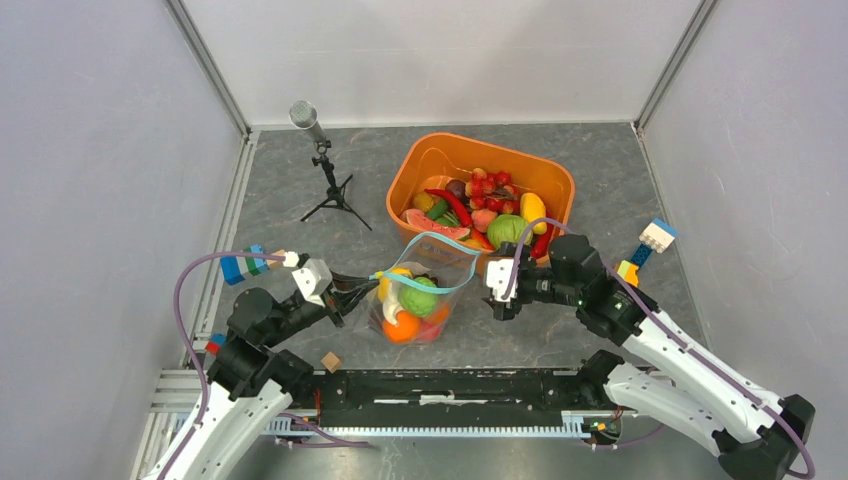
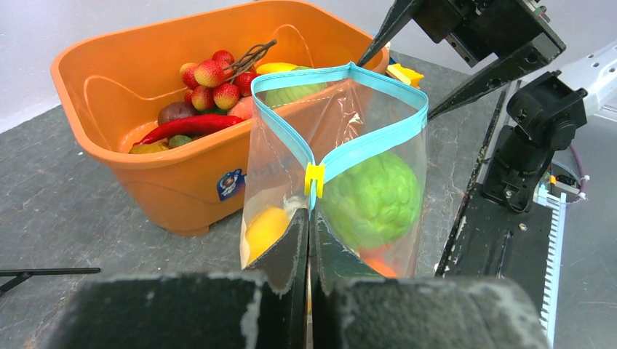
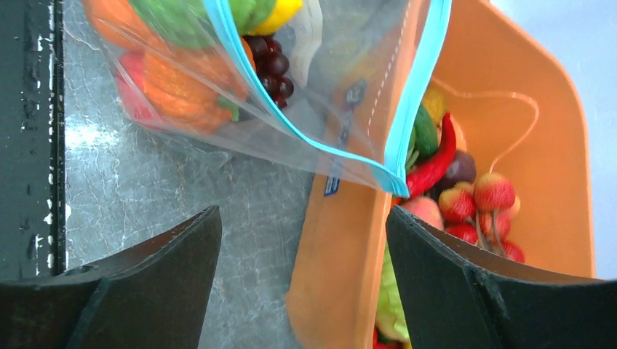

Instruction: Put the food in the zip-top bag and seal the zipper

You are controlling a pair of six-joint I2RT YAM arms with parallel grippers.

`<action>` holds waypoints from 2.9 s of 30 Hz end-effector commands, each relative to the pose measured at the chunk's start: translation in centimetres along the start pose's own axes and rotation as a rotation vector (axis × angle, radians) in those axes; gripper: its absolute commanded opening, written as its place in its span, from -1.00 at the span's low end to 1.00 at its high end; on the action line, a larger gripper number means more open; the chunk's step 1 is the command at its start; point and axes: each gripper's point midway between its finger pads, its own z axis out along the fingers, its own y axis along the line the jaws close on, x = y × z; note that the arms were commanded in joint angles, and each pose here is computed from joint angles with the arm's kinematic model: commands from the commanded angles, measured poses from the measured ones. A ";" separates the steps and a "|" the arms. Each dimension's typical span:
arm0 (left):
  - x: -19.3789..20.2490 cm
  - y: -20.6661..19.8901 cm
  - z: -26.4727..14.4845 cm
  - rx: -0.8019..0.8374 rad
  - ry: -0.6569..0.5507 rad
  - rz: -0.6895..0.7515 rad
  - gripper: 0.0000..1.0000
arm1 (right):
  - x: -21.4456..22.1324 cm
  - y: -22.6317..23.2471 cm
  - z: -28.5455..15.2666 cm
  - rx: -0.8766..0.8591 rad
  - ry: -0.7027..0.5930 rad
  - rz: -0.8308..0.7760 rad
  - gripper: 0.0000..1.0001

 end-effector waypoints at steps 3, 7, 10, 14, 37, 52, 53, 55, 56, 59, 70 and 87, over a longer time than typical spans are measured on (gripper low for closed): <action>-3.2 -0.4 -0.2 0.026 -0.079 0.092 -0.95 | -3.0 -0.7 0.9 -0.069 -0.114 -0.200 0.76; -3.1 -0.8 -0.1 0.047 -0.073 0.090 -0.95 | -2.3 -2.6 1.3 -0.034 -0.063 -0.203 0.77; -3.1 -0.8 -0.3 0.047 -0.073 0.090 -0.95 | -2.4 -4.0 0.9 -0.012 -0.071 -0.187 0.77; -3.2 -0.9 -0.4 0.046 -0.070 0.088 -0.95 | -3.3 -4.6 0.1 0.003 -0.107 -0.198 0.77; -3.3 -1.2 -0.3 0.069 -0.070 0.113 -0.95 | -1.7 -3.1 3.6 -0.326 -0.137 -0.056 0.39; -3.2 -1.2 -0.4 0.067 -0.068 0.109 -0.95 | -1.4 -2.4 3.6 -0.371 -0.196 0.054 -0.57; -3.3 -1.2 -0.5 0.064 -0.067 0.111 -0.95 | -1.1 -2.5 3.6 -0.364 -0.186 0.059 -0.66; -3.3 -1.0 -0.7 0.051 -0.068 0.116 -0.95 | -0.4 -2.6 3.4 -0.351 -0.166 0.082 -0.88; -3.3 -1.0 -0.8 0.045 -0.069 0.119 -0.95 | 0.1 -2.7 3.2 -0.340 -0.153 0.099 -0.90; -3.4 -0.7 -1.1 0.020 -0.080 0.128 -0.95 | 1.6 -3.1 2.9 -0.294 -0.105 0.159 -0.98; -3.3 -0.3 -1.5 -0.006 -0.084 0.151 -0.95 | 2.1 -4.2 2.1 -0.180 -0.076 0.250 -0.95; -3.8 -1.2 -0.9 0.054 -0.101 0.141 -0.95 | -14.4 -7.5 -3.1 -0.113 -0.492 0.171 0.71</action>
